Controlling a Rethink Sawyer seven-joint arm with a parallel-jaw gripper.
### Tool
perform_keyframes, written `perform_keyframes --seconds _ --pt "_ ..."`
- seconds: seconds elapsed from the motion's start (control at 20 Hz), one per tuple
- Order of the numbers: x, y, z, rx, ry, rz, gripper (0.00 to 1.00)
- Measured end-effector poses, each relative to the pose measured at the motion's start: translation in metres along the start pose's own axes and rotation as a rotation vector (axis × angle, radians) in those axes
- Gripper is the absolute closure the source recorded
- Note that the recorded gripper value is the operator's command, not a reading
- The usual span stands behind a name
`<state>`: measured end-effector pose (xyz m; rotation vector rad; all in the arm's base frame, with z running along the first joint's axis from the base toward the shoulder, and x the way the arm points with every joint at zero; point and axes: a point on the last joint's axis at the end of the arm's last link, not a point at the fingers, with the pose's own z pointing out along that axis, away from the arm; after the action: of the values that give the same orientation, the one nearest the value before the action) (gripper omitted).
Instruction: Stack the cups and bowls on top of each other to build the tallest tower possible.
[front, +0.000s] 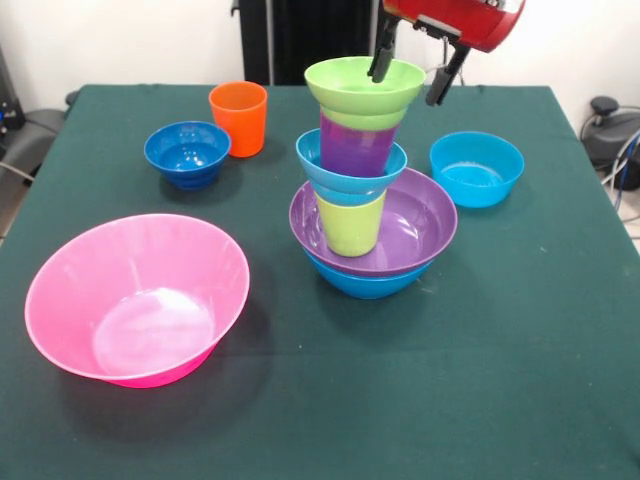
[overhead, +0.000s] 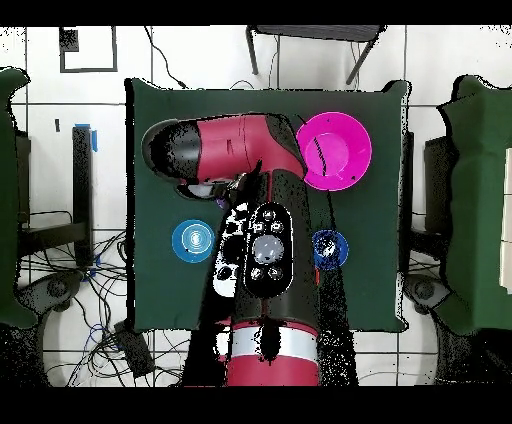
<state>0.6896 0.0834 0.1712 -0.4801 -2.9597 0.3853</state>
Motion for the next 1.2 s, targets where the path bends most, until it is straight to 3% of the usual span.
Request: perform_keyframes --seconds 0.6,1.2 --pt "0.002 -0.002 0.001 0.002 0.029 0.001 0.00" --pt "0.001 0.006 -0.031 -0.043 0.009 -0.002 0.00"
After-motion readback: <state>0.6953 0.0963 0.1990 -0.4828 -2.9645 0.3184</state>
